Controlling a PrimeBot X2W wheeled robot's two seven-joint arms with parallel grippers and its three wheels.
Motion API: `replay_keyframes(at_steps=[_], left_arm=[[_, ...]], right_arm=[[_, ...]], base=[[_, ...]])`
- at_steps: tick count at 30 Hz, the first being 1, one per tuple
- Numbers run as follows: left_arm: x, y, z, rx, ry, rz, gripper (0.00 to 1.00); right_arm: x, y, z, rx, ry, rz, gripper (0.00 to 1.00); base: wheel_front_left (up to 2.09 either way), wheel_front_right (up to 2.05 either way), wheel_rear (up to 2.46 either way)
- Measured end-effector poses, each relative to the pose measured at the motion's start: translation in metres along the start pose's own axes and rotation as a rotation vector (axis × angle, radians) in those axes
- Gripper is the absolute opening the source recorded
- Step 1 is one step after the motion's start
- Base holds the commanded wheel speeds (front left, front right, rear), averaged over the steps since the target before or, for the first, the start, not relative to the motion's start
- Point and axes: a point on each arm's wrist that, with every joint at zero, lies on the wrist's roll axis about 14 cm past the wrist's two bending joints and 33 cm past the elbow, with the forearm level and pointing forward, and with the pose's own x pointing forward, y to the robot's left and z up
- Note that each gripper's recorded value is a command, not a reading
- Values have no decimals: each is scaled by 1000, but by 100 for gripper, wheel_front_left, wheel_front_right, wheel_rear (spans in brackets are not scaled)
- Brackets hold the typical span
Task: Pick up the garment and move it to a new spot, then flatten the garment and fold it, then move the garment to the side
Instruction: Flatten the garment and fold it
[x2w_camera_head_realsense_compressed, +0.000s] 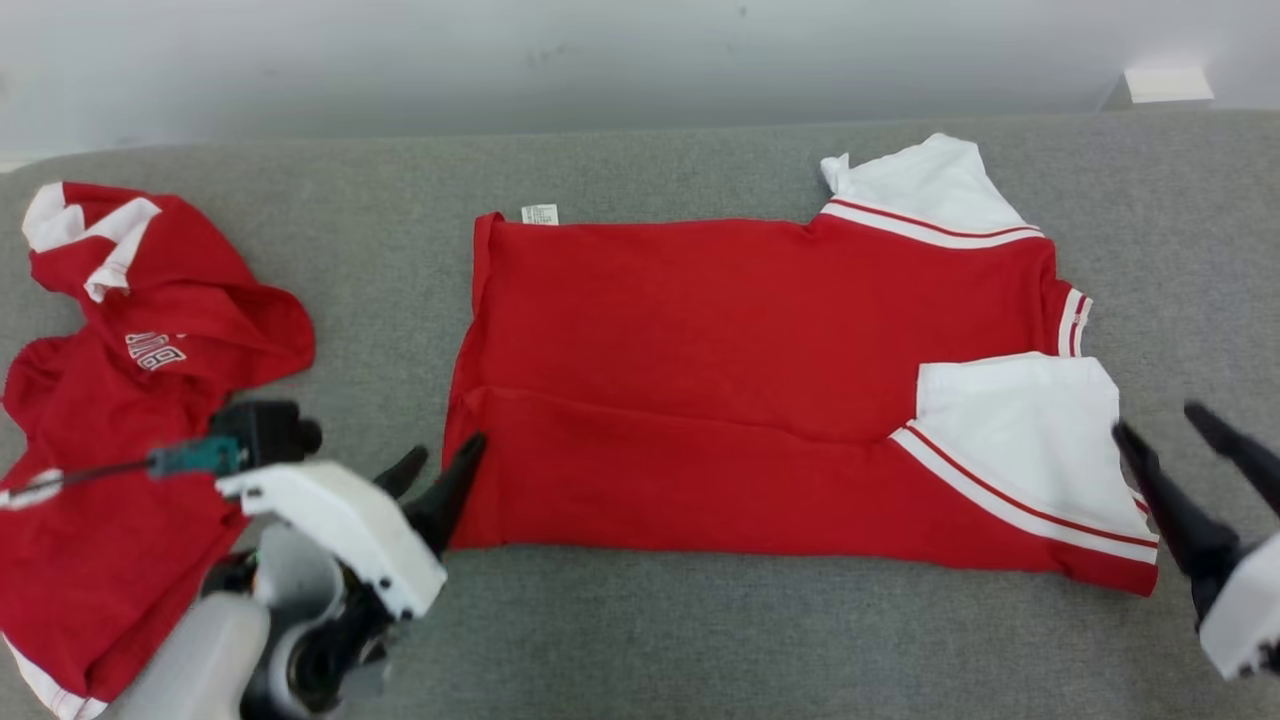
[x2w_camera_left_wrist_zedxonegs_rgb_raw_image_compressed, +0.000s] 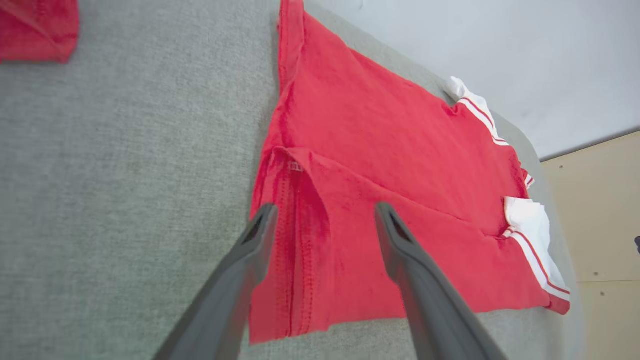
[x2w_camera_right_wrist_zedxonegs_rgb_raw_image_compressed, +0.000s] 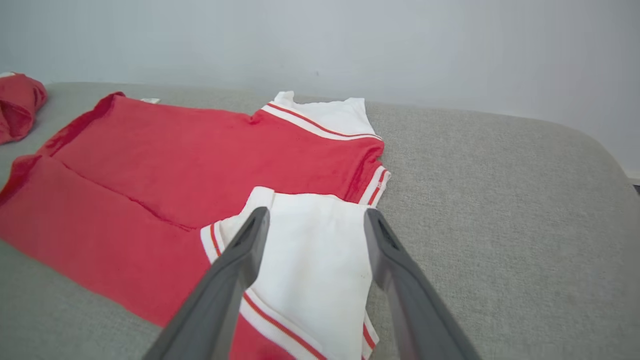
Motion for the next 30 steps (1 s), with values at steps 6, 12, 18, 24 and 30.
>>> replay_keyframes(at_steps=[6, 12, 18, 24, 30], left_arm=[[-16, 3, -29, 64, 4, 16, 100], [-8, 20, -43, 164, 23, 72, 100], [6, 17, -50, 176, 43, 56, 100], [12, 15, -53, 196, 52, 45, 100], [14, 14, -57, 235, 74, 40, 0]], right_arm=[[-32, -15, -56, -14, 123, -70, 100], [-32, -26, -93, -29, 215, -132, 100], [-18, -18, -110, 0, 261, -122, 100], [-7, -11, -113, 2, 270, -100, 100], [-2, -5, -116, 4, 291, -74, 20]], base=[[0, 0, 0], [0, 0, 0], [0, 0, 0], [0, 0, 0], [0, 0, 0]])
